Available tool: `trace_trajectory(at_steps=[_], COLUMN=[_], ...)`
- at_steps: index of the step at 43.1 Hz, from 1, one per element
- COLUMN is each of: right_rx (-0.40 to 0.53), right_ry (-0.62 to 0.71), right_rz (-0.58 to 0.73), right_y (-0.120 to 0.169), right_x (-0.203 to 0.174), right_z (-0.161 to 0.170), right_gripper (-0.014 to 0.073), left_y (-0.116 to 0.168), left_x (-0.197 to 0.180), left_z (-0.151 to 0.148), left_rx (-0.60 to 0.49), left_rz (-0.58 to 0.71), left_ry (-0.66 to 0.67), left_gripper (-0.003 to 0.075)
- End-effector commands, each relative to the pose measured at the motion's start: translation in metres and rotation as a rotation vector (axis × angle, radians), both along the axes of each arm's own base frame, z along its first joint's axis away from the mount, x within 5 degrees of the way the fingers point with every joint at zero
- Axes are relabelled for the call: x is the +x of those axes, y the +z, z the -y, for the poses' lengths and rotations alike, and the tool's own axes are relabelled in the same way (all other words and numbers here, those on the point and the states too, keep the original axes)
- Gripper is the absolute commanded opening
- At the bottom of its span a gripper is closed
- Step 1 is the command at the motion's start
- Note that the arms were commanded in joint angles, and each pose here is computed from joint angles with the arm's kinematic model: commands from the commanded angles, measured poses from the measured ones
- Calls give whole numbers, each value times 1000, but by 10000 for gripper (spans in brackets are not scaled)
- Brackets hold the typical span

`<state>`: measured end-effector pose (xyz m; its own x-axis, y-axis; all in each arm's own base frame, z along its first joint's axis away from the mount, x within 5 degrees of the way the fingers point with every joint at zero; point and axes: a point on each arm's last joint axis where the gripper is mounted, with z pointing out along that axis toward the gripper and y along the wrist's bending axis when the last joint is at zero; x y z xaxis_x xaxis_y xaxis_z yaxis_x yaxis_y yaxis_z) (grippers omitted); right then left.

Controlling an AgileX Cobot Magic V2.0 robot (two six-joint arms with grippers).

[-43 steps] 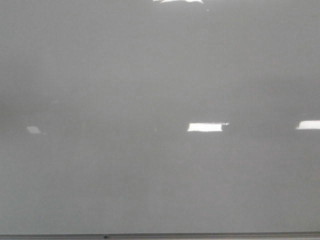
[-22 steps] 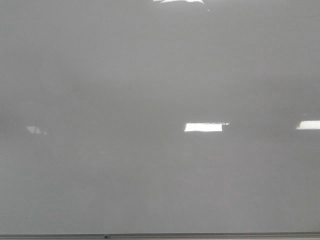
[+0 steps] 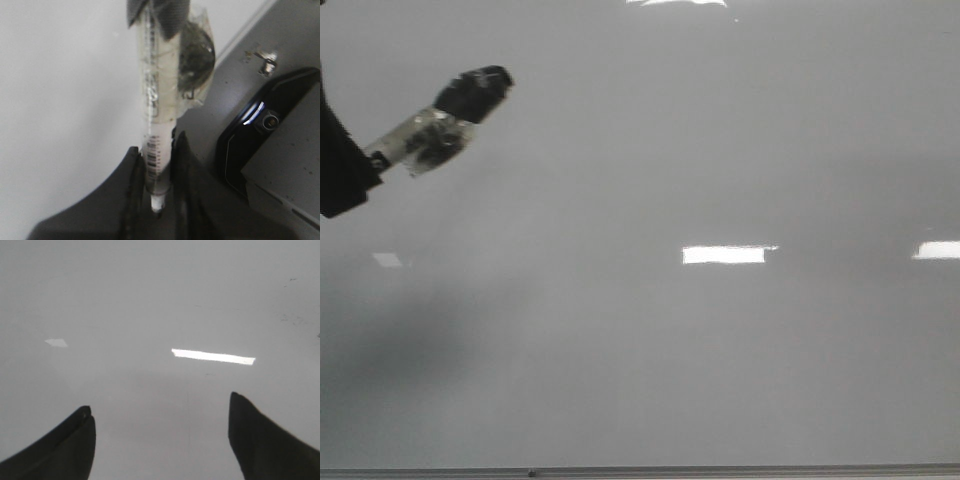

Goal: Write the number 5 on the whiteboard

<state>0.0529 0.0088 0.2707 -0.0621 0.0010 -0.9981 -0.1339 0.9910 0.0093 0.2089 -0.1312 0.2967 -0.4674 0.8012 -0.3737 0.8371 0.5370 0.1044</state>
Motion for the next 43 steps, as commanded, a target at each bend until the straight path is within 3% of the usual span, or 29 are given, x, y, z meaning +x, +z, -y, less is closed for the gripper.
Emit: trace_trajectory(at_steps=[1,7,13,20,32,43], right_rx=[-2,9,105,-36,-176,-239], right_ry=[-17,-14,31,117,713,979], right_rz=[97,91,12,-163,-315,-323], right_y=[17,17,21,40,75,82], right_x=[1,1,-2,4,41,83], right_z=[1,1,-3,-10,-68,-116], right_gripper=[572,572,572,572,572,572], left_y=[22,32,40,43,44,44], left_x=[-24,-50,-59,-59,-58,-58], left_z=[27,50,57,57,58,58], left_rx=[-44,-34,-27,-22,-31,-32], left_rz=[39,18,21,32,46,48], left_ry=[-188,-347,-414,-442,-456,-456], left_gripper=[-20,-20,-20,-20,-20,-20])
